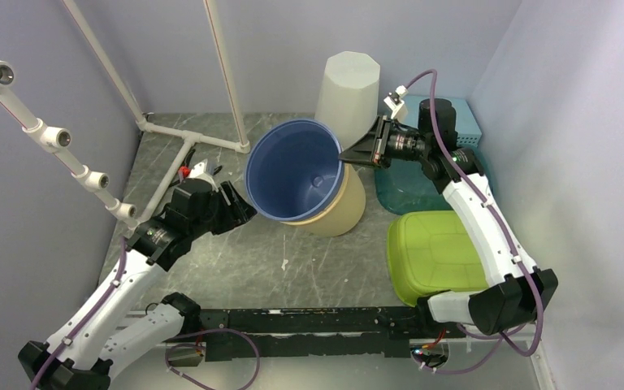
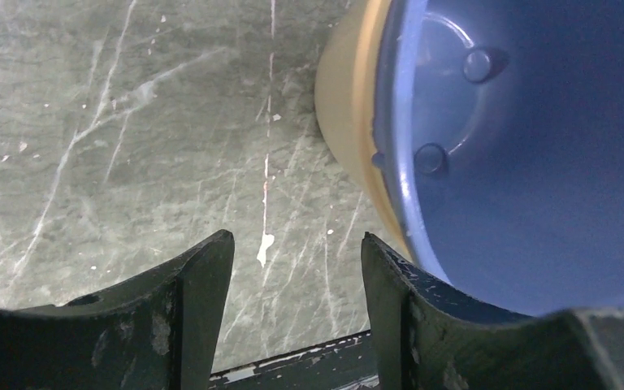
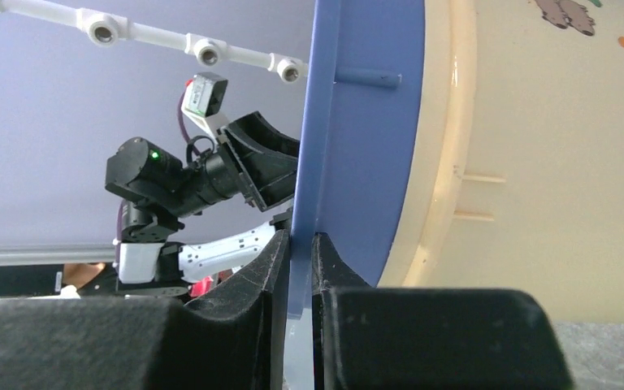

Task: Turn the large container upside down

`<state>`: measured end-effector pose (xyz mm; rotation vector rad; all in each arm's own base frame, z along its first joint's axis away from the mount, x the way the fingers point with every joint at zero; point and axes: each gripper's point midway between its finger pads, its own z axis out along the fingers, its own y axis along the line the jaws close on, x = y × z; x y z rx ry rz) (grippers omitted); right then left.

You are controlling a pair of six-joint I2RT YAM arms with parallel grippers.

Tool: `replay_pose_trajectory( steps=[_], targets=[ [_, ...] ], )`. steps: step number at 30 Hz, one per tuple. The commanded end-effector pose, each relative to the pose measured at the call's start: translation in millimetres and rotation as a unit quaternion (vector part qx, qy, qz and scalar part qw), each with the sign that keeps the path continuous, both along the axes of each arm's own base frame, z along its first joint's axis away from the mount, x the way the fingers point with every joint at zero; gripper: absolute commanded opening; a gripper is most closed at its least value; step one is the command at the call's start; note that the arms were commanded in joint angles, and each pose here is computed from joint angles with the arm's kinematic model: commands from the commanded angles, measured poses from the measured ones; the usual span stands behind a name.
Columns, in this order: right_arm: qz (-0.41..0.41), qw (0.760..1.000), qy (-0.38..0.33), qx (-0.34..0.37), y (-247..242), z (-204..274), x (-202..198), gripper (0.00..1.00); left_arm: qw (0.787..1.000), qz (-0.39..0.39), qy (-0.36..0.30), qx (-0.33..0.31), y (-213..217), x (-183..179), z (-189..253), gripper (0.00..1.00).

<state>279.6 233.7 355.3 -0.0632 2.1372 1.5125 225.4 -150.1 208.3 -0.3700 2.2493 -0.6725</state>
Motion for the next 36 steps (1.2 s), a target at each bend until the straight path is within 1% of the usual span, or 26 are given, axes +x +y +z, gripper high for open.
replay_pose_trajectory(
  steps=[1,5,10,11,14,16,19,23,25,27,29,32,35,36],
  targets=[
    [-0.013,0.999,-0.035,-0.040,-8.2,7.4,2.1,0.00,0.999,-0.023,-0.036,-0.022,-10.5,4.0,18.2,0.63],
    [-0.033,0.996,-0.025,-0.076,-15.5,-9.5,8.1,0.00,0.998,-0.025,-0.057,-0.029,-8.9,2.2,36.2,0.64],
    [-0.059,0.992,-0.013,-0.109,-23.0,-28.1,17.9,0.00,0.995,-0.020,-0.090,-0.048,-7.0,0.3,56.6,0.70],
    [-0.060,0.992,-0.011,-0.111,-23.3,-29.8,18.6,0.00,0.994,-0.017,-0.096,-0.053,-6.4,0.3,60.5,0.73],
    [-0.055,0.993,-0.015,-0.107,-22.0,-27.9,18.0,0.00,0.990,-0.013,-0.122,-0.073,-7.5,2.2,76.6,0.83],
    [-0.055,0.993,-0.019,-0.107,-22.1,-25.5,17.6,0.00,0.988,-0.011,-0.131,-0.082,-9.9,6.7,86.0,0.87],
    [-0.055,0.993,-0.022,-0.105,-22.2,-22.6,16.2,0.00,0.990,-0.006,-0.116,-0.083,-16.7,18.4,89.4,0.89],
    [-0.056,0.993,-0.025,-0.104,-22.8,-20.2,14.7,0.00,0.994,0.003,-0.085,-0.069,-26.0,39.8,78.9,0.88],
    [-0.055,0.993,-0.025,-0.105,-23.0,-20.3,13.3,0.00,0.993,-0.006,-0.092,-0.073,-34.0,51.5,81.2,0.84],
    [-0.056,0.993,-0.025,-0.105,-23.6,-20.6,12.6,0.00,0.993,-0.021,-0.090,-0.078,-43.2,59.2,82.0,0.77],
    [-0.057,0.992,-0.025,-0.106,-24.3,-20.8,11.5,0.00,0.995,-0.024,-0.076,-0.067,-46.4,65.0,79.0,0.68],
    [-0.054,0.992,-0.024,-0.111,-24.9,-22.8,10.1,0.00,0.996,-0.027,-0.065,-0.050,-45.9,67.1,75.7,0.45],
    [-0.058,0.990,-0.026,-0.124,-27.5,-25.7,10.2,0.00,0.994,-0.041,-0.086,-0.043,-44.3,63.7,85.2,0.20],
    [-0.058,0.990,-0.028,-0.129,-28.7,-26.3,10.3,0.00,0.994,-0.042,-0.092,-0.039,-42.3,62.1,88.4,0.14]
  ],
)
